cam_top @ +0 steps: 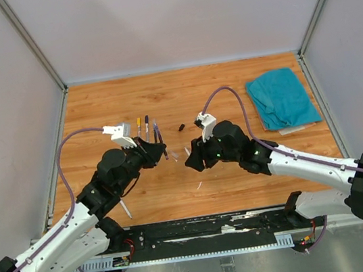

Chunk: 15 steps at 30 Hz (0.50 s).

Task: Insert the pens into the pen caps
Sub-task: Pick up the pen from the center of the board.

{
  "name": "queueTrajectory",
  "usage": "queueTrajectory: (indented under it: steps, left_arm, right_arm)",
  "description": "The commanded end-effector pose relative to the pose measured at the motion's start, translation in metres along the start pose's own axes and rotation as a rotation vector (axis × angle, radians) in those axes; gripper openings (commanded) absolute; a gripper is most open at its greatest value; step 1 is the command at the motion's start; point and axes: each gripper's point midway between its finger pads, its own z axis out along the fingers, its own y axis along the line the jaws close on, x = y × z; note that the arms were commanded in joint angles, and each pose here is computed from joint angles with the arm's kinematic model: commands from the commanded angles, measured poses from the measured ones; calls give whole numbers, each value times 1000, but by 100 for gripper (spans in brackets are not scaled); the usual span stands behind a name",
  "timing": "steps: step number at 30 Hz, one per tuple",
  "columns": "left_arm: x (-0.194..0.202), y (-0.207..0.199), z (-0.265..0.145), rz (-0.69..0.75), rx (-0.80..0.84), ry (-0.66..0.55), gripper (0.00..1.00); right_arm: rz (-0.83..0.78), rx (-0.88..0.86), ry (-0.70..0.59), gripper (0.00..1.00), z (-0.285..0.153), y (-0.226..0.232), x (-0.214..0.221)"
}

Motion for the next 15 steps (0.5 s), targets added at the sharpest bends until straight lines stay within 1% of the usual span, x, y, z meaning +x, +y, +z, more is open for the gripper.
queueTrajectory:
  steps: [1, 5, 8, 10, 12, 15]
  left_arm:
    - [-9, -3, -7, 209, -27, 68, 1]
    - [-19, -13, -16, 337, 3, 103, 0]
    - [-32, -1, -22, 404, -88, 101, 0]
    - [-37, 3, -26, 443, -122, 107, 0]
    - [-41, 4, -32, 472, -123, 107, 0]
    - [-45, 8, -42, 486, -132, 82, 0]
  right_arm:
    - [-162, 169, 109, 50, -13, -37, 10]
    - [-221, 248, 251, 52, -17, -56, 30]
    - [-235, 261, 310, 56, -11, -64, 40]
    - [-220, 257, 347, 57, -4, -66, 43]
    - [-215, 235, 384, 57, 9, -66, 46]
    - [-221, 226, 415, 56, 27, -66, 41]
